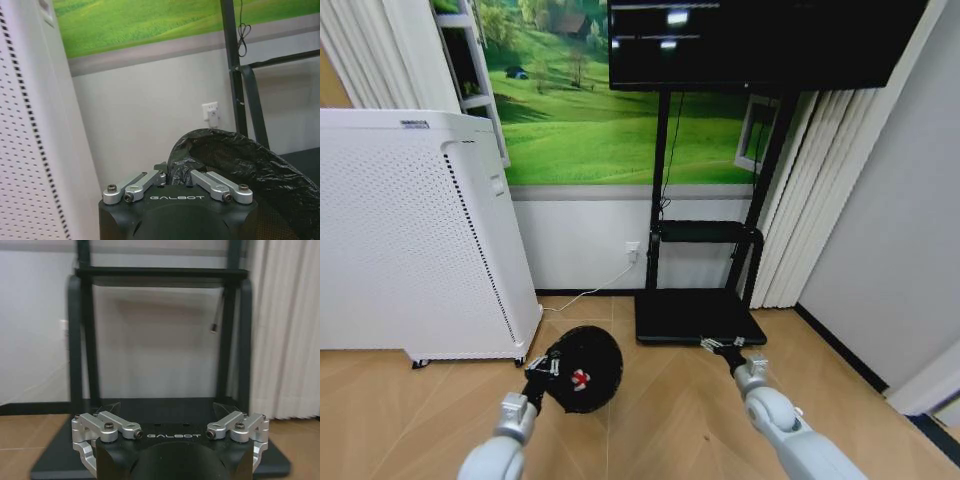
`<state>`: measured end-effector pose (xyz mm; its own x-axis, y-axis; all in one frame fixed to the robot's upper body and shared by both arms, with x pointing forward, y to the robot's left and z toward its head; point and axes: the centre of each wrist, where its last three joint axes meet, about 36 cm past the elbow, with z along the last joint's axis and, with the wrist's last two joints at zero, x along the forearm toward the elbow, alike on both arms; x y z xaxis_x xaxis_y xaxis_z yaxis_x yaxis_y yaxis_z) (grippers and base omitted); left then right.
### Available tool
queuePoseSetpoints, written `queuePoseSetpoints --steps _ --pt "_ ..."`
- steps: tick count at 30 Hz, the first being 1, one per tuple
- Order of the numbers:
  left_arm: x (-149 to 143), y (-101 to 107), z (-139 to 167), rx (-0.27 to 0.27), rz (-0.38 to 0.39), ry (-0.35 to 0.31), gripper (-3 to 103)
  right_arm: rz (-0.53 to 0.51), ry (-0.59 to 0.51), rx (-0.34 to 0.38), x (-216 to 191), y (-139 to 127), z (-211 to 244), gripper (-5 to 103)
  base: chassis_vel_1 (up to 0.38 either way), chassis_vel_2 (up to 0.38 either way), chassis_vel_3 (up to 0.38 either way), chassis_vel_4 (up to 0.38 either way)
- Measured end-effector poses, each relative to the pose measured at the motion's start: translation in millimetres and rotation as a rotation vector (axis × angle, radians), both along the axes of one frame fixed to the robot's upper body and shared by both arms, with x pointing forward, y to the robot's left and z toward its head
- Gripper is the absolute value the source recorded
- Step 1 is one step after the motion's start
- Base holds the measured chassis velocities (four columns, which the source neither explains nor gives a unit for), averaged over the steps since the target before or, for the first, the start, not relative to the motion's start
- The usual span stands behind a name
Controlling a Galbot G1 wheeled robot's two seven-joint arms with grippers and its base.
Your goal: Pick up the trash bin and place the garbage on the floor into it.
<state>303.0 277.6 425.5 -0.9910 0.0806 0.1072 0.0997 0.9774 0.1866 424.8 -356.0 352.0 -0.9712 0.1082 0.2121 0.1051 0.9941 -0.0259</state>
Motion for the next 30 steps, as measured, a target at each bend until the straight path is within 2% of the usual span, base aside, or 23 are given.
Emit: queuePoseSetpoints --steps 6,11,16,24,30 --pt "-12.7 8.3 8.3 -0.012 0.055 -0.010 7 -0.113 0.065 -0.036 -15.1 -32.8 -11.2 100 0.000 0.000 0.000 0.000" --pt "-13.4 13.0 10.3 -0.022 0.079 -0.017 7 -0.122 0.114 -0.040 -35.2 -44.8 -24.4 100 0.000 0.000 0.000 0.000" --pt "-12.0 17.1 10.2 -0.032 0.098 -0.021 7 -0.094 0.115 -0.030 -43.4 -39.6 -33.2 100 0.000 0.000 0.000 0.000" --pt "-17.3 23.0 8.7 -0.035 0.123 -0.015 7 -0.032 0.105 0.020 -40.7 -14.5 -38.3 100 0.000 0.000 0.000 0.000" --pt "-18.4 24.2 8.4 -0.034 0.126 -0.017 7 -0.026 0.106 0.020 -39.2 -12.9 -38.7 100 -0.023 -0.032 0.032 0.037"
